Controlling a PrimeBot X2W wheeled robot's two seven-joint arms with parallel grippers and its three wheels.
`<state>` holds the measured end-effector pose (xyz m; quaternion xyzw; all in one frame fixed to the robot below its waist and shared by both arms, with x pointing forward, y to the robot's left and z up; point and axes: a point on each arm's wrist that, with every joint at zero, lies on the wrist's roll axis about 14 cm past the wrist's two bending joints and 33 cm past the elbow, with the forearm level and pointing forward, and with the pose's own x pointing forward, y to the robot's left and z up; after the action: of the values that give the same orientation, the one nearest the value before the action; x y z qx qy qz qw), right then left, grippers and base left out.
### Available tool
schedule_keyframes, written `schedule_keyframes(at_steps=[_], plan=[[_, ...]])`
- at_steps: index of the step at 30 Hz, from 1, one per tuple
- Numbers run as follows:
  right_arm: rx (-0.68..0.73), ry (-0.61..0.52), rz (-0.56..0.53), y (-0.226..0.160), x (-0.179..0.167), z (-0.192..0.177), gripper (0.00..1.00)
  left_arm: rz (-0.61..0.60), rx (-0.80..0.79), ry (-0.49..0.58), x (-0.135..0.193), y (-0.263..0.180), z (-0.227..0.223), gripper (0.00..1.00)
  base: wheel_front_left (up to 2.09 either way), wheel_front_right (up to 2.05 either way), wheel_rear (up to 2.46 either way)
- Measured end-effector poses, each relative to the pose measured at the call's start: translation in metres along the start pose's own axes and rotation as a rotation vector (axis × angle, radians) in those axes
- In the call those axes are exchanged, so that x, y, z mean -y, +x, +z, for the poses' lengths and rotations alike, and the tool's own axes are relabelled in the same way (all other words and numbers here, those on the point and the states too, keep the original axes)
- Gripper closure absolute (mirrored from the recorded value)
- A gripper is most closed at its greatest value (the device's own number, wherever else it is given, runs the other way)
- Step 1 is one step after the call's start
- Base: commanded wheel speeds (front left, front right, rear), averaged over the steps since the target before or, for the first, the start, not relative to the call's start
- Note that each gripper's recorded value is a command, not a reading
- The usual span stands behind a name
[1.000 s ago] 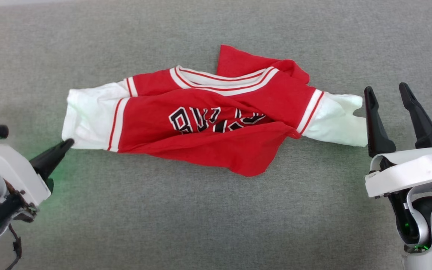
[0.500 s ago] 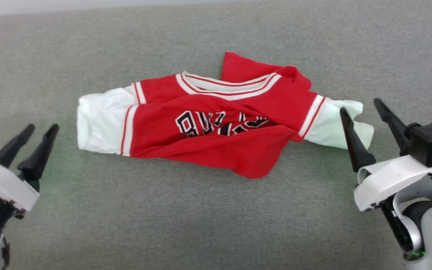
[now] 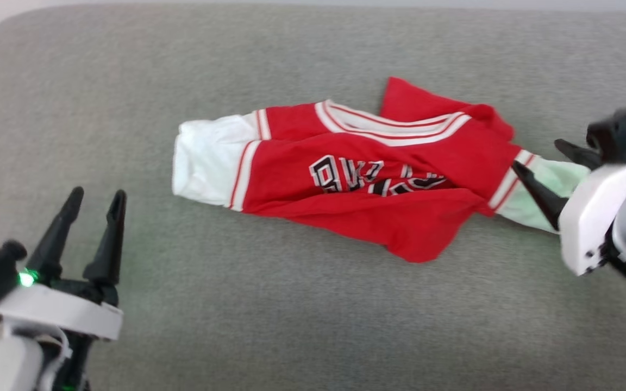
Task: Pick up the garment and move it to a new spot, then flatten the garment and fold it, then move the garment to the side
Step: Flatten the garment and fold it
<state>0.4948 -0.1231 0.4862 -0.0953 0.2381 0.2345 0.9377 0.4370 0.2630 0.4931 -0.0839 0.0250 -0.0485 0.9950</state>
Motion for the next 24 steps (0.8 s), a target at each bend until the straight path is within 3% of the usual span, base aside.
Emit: schedule_keyframes(at_steps=[11, 16, 17, 18, 19, 20, 22, 24], plan=[[-0.358, -0.021, 0.118, 0.039, 0.001, -0.020, 0.00, 0.156, 0.018, -0.028, -0.021, -0.040, -0.018, 0.00, 0.00, 0.00, 0.00], [-0.414, -0.033, 0.168, 0.051, -0.011, -0.029, 0.00, 0.187, 0.006, -0.030, -0.028, -0.045, -0.023, 0.00, 0.00, 0.00, 0.00], [-0.417, -0.034, 0.180, 0.053, -0.015, -0.030, 0.17, 0.190, 0.005, -0.034, -0.028, -0.045, -0.023, 0.00, 0.00, 0.00, 0.00], [-0.420, -0.040, 0.191, 0.055, -0.019, -0.032, 0.24, 0.193, 0.001, -0.036, -0.029, -0.045, -0.024, 0.00, 0.00, 0.00, 0.00], [-0.416, -0.044, 0.198, 0.056, -0.021, -0.032, 0.54, 0.193, -0.002, -0.034, -0.030, -0.045, -0.025, 0.00, 0.00, 0.00, 0.00], [-0.415, -0.043, 0.201, 0.056, -0.021, -0.032, 0.61, 0.193, -0.005, -0.034, -0.030, -0.045, -0.026, 0.00, 0.00, 0.00, 0.00], [-0.410, -0.046, 0.209, 0.055, -0.022, -0.032, 1.00, 0.186, -0.007, -0.040, -0.028, -0.043, -0.027, 0.00, 0.00, 0.00, 0.00], [-0.392, -0.051, 0.205, 0.053, -0.020, -0.028, 1.00, 0.176, -0.004, -0.044, -0.026, -0.040, -0.027, 0.00, 0.00, 0.00, 0.00]])
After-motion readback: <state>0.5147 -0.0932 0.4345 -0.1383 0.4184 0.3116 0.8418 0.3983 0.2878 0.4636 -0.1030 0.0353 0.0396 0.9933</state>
